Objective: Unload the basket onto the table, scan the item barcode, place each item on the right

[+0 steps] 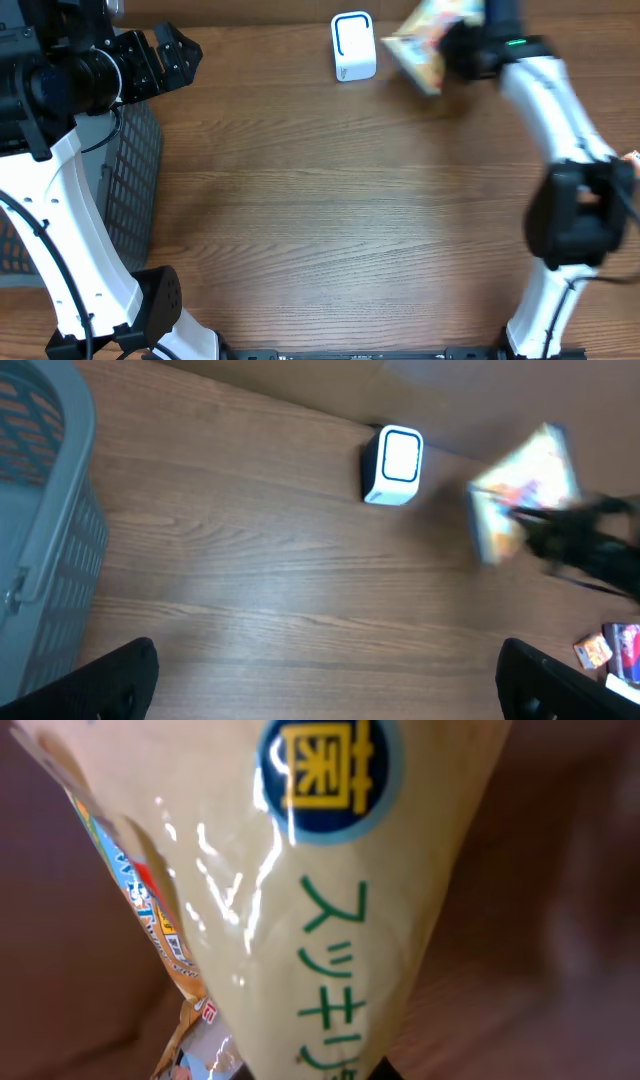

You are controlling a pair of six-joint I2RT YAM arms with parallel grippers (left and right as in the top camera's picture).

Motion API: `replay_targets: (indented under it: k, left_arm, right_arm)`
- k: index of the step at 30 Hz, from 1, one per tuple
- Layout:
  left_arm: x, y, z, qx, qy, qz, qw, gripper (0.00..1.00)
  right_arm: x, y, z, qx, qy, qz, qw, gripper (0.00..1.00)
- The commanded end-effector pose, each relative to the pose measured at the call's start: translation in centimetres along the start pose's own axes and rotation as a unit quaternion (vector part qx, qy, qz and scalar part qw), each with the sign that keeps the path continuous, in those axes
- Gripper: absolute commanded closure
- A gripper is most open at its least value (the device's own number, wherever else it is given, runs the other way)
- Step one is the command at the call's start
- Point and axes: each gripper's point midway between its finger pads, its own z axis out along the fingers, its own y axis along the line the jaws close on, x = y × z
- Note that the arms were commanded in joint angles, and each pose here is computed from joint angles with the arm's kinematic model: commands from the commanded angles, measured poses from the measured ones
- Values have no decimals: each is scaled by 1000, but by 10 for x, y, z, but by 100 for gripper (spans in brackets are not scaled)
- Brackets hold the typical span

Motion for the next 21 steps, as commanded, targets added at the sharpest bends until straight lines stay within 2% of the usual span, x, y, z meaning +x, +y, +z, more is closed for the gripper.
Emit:
replay_targets:
  k: [1, 5, 11, 14, 19, 20, 21]
  left_arm:
    - [-2, -2, -5, 5, -8, 5, 1000, 0]
    - [-2, -2, -5, 5, -8, 5, 1000, 0]
    - [-2, -2, -5, 5, -8, 5, 1000, 0]
    - [-2, -2, -5, 5, -8, 5, 1000, 0]
    - [-2, -2, -5, 5, -8, 5, 1000, 0]
    - [-2, -2, -5, 5, -8, 5, 1000, 0]
    - [-2, -2, -5, 5, -8, 5, 1000, 0]
  right_arm:
    - [-96, -47, -94, 48, -119, 56, 990, 96]
    - [-137, -142, -128, 144, -128, 94, 977, 96]
    - [-180, -239, -148, 214, -138, 96, 962, 96]
    - [-192, -263, -133, 221, -128, 70, 964, 96]
    - [-202, -277, -111, 224, -129, 53, 964, 96]
    - [-204, -279, -109, 225, -131, 53, 964, 95]
    - [-206, -281, -106, 225, -134, 52, 964, 89]
